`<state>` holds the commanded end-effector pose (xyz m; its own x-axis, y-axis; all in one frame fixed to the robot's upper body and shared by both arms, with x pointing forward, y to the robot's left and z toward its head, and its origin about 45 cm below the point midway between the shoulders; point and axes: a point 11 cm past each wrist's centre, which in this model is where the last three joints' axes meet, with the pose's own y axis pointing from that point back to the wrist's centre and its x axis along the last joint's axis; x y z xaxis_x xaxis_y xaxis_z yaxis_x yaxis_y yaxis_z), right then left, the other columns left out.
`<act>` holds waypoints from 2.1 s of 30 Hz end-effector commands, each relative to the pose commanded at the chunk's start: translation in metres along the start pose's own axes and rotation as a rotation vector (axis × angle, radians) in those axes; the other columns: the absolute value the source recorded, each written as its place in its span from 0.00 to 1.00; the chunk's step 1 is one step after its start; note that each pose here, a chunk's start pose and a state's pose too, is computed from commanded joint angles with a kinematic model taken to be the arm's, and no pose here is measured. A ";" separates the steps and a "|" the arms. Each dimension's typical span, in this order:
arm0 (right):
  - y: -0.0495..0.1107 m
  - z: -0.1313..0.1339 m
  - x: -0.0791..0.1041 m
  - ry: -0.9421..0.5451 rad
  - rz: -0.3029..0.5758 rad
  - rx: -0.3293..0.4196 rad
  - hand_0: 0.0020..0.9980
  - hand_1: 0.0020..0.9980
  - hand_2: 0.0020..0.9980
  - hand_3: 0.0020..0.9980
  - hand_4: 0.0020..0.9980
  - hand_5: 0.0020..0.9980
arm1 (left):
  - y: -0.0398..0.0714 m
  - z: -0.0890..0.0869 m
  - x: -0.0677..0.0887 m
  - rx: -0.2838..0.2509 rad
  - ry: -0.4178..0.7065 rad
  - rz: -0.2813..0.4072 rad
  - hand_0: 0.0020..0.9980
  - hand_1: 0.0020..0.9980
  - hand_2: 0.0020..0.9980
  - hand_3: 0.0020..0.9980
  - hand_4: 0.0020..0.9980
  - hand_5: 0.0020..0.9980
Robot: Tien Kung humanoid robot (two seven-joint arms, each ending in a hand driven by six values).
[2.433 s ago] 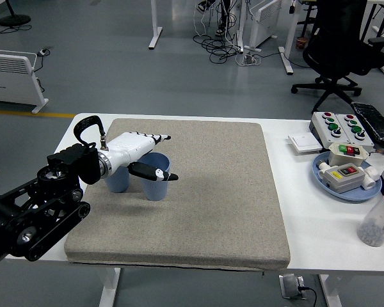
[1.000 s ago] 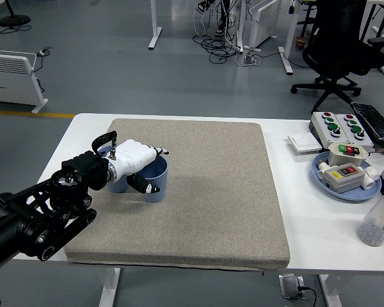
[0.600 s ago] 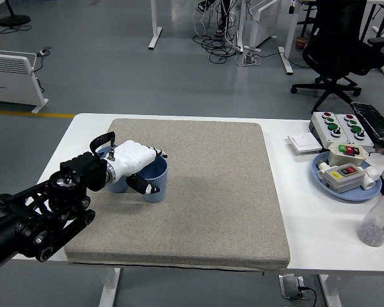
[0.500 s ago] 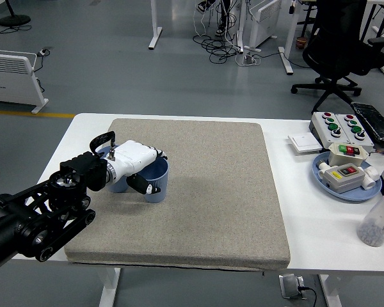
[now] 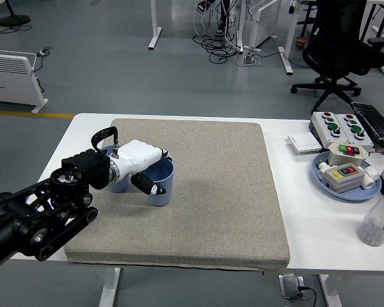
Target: Push cup pick cup insert cup
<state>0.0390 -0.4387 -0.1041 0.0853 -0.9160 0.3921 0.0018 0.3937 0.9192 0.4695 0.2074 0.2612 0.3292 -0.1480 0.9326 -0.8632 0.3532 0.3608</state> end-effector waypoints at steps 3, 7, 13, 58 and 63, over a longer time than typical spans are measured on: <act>0.000 0.000 0.000 -0.003 0.000 0.000 0.72 0.64 0.68 0.61 0.19 0.42 | 0.003 0.002 0.005 -0.008 0.000 0.004 0.41 0.53 0.56 0.68 0.47 0.00; 0.000 0.000 0.000 -0.006 0.001 0.001 0.72 0.64 0.68 0.61 0.18 0.42 | 0.017 0.011 0.036 -0.043 -0.019 0.052 0.41 0.53 0.55 0.66 0.46 0.00; 0.000 0.000 0.001 -0.007 0.001 0.001 0.72 0.64 0.68 0.61 0.19 0.42 | 0.037 0.018 0.075 -0.083 -0.036 0.117 0.42 0.53 0.55 0.65 0.45 0.00; 0.000 0.002 -0.001 -0.008 0.001 -0.004 0.72 0.64 0.67 0.61 0.18 0.42 | 0.052 -0.099 0.079 0.177 -0.031 0.051 0.41 0.54 0.56 0.64 0.52 0.01; 0.000 0.003 -0.001 -0.009 0.001 -0.005 0.72 0.64 0.67 0.61 0.18 0.42 | 0.051 -0.101 0.075 0.170 -0.039 0.056 0.38 0.55 0.64 0.76 0.64 0.11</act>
<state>0.0361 -0.4382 -0.1046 0.0767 -0.9163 0.3930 0.0070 0.3947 0.9188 0.4889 0.3071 0.3505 0.2663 -0.1695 0.9489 -0.9332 0.2012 0.2978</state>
